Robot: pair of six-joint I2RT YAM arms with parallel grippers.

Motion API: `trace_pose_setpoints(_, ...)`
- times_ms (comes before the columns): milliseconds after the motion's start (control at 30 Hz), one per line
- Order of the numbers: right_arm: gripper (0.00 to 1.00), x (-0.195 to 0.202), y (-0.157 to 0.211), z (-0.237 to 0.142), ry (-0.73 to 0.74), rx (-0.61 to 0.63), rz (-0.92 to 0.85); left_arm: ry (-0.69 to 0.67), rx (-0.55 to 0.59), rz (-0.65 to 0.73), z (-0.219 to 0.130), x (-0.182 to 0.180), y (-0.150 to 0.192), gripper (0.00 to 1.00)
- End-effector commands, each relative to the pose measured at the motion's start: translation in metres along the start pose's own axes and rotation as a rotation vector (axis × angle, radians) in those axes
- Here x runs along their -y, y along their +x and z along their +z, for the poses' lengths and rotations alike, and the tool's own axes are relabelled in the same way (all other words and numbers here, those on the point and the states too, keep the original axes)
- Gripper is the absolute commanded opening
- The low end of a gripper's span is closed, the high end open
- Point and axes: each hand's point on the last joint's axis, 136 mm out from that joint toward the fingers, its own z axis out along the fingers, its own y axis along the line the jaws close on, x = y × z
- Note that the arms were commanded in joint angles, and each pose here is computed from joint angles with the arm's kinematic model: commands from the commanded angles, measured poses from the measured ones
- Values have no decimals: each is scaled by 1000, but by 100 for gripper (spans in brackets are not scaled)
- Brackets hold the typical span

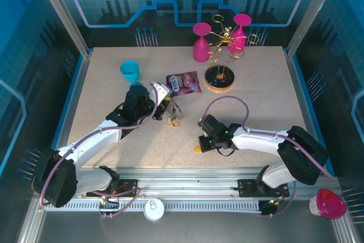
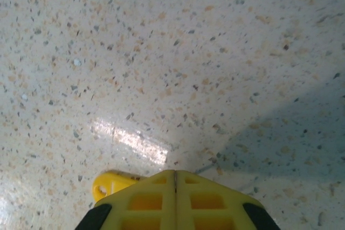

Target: Put the keys on the keyring

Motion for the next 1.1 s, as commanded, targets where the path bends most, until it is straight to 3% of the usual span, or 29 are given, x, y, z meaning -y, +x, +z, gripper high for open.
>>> trace_pose_setpoints(0,11,0,11,-1,-14,-86,-15,14,24,17,0,1,-6,0)
trace_pose_setpoints(167,17,-1,13,-2,-19,-121,-26,15,24,19,0,1,-6,0)
trace_pose_setpoints(533,18,1,9,-9,-15,-134,-40,15,23,20,0,1,-6,0)
trace_pose_setpoints(1067,22,-1,19,-9,7,-270,-75,16,24,22,-1,1,-6,0)
